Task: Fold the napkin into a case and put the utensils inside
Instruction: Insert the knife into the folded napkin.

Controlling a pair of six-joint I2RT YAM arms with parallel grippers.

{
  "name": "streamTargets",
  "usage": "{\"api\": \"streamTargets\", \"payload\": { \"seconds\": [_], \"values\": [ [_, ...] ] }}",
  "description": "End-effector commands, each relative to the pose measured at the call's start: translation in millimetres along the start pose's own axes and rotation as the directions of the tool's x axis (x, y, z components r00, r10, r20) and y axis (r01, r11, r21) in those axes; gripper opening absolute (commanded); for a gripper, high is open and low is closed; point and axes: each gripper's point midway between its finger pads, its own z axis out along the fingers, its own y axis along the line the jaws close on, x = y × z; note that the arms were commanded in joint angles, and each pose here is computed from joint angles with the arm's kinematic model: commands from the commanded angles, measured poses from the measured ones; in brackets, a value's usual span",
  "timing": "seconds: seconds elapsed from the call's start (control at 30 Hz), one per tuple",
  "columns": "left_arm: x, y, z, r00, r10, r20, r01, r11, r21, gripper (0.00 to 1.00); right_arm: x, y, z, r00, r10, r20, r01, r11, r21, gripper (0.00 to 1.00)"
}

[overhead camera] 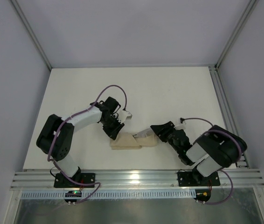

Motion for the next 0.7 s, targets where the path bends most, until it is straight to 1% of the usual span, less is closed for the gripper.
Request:
{"api": "streamTargets", "payload": {
  "seconds": [0.0, 0.03, 0.07, 0.13, 0.17, 0.2, 0.23, 0.27, 0.3, 0.33, 0.37, 0.4, 0.43, 0.47, 0.5, 0.53, 0.57, 0.6, 0.63, 0.67],
  "values": [
    [-15.5, -1.3, -11.4, 0.997, 0.045, 0.070, -0.044, 0.999, -0.013, 0.26, -7.9, 25.3, -11.3, 0.996, -0.088, 0.004, 0.088, 0.995, -0.053, 0.53],
    [-16.6, -1.8, -12.8, 0.996, 0.051, 0.074, -0.050, 0.999, -0.011, 0.26, -11.2, 33.8, -7.3, 0.985, -0.170, 0.000, 0.170, 0.985, -0.040, 0.54],
    [-17.0, -2.2, -13.9, 0.995, 0.057, 0.077, -0.056, 0.998, -0.011, 0.27, -11.7, 20.4, -17.3, 0.972, -0.230, -0.044, 0.232, 0.971, 0.052, 0.55],
    [-17.6, -1.9, -15.8, 0.994, 0.070, 0.079, -0.069, 0.998, -0.015, 0.27, -27.9, 25.5, -25.1, 0.950, -0.313, -0.013, 0.312, 0.946, 0.091, 0.56],
    [-19.3, -1.9, -17.9, 0.993, 0.077, 0.085, -0.076, 0.997, -0.018, 0.27, -39.3, 31.6, -35.4, 0.928, -0.373, -0.001, 0.371, 0.922, 0.111, 0.56],
    [-19.5, -2.5, -18.6, 0.993, 0.082, 0.086, -0.081, 0.997, -0.016, 0.27, -52.1, 33.1, -39.1, 0.917, -0.398, 0.026, 0.391, 0.911, 0.133, 0.56],
    [-22.4, -3.3, -21.6, 0.991, 0.090, 0.096, -0.089, 0.996, -0.015, 0.27, -62.6, 41.5, -42.1, 0.909, -0.415, 0.046, 0.406, 0.904, 0.135, 0.54],
    [-24.6, -4.5, -24.0, 0.989, 0.101, 0.104, -0.100, 0.995, -0.012, 0.28, -67.4, 36.0, -46.8, 0.888, -0.459, 0.022, 0.451, 0.878, 0.160, 0.50],
    [-26.8, -5.6, -28.4, 0.987, 0.112, 0.113, -0.111, 0.994, -0.013, 0.29, -83.1, 34.8, -47.6, 0.886, -0.461, 0.039, 0.448, 0.876, 0.182, 0.42],
    [-29.6, -7.0, -33.5, 0.986, 0.116, 0.117, -0.115, 0.993, -0.012, 0.30, -79.6, 42.8, -47.7, 0.887, -0.462, -0.016, 0.460, 0.877, 0.136, 0.40],
    [-32.5, -8.9, -38.1, 0.983, 0.133, 0.128, -0.133, 0.991, -0.009, 0.30, -81.2, 42.7, -46.2, 0.870, -0.490, -0.051, 0.493, 0.862, 0.116, 0.40],
    [-31.6, -10.8, -41.4, 0.983, 0.136, 0.123, -0.137, 0.991, -0.004, 0.32, -83.8, 29.4, -40.0, 0.869, -0.482, -0.113, 0.494, 0.860, 0.130, 0.40],
    [-35.5, -11.3, -46.3, 0.980, 0.145, 0.133, -0.146, 0.989, -0.009, 0.32, -74.9, 42.5, -37.1, 0.854, -0.483, -0.194, 0.501, 0.864, 0.052, 0.41],
    [-36.9, -12.0, -48.1, 0.979, 0.149, 0.139, -0.149, 0.989, -0.008, 0.33, -71.7, 41.2, -33.1, 0.835, -0.490, -0.250, 0.513, 0.858, 0.034, 0.41],
    [-37.9, -13.1, -50.8, 0.977, 0.154, 0.145, -0.154, 0.988, -0.009, 0.34, -61.2, 21.5, -25.0, 0.785, -0.506, -0.356, 0.552, 0.833, 0.034, 0.41],
    [-36.7, -15.1, -51.5, 0.978, 0.155, 0.143, -0.156, 0.988, -0.002, 0.34, -63.5, 34.4, -16.7, 0.757, -0.534, -0.377, 0.571, 0.821, -0.015, 0.45],
    [-36.1, -18.8, -51.5, 0.975, 0.168, 0.148, -0.172, 0.985, 0.017, 0.35, -51.8, 43.0, -14.6, 0.718, -0.552, -0.424, 0.564, 0.818, -0.111, 0.47],
    [-34.2, -21.3, -52.3, 0.973, 0.179, 0.147, -0.185, 0.982, 0.025, 0.37, -44.5, 31.5, -7.0, 0.663, -0.579, -0.475, 0.590, 0.794, -0.145, 0.49],
    [-30.8, -25.7, -51.4, 0.972, 0.191, 0.136, -0.198, 0.980, 0.037, 0.37, -48.0, 40.3, -0.5, 0.640, -0.602, -0.477, 0.602, 0.779, -0.174, 0.51],
    [-26.5, -28.6, -48.4, 0.970, 0.208, 0.125, -0.215, 0.976, 0.044, 0.38, -50.3, 38.4, 4.5, 0.620, -0.617, -0.485, 0.620, 0.764, -0.178, 0.52]
  ]
}}
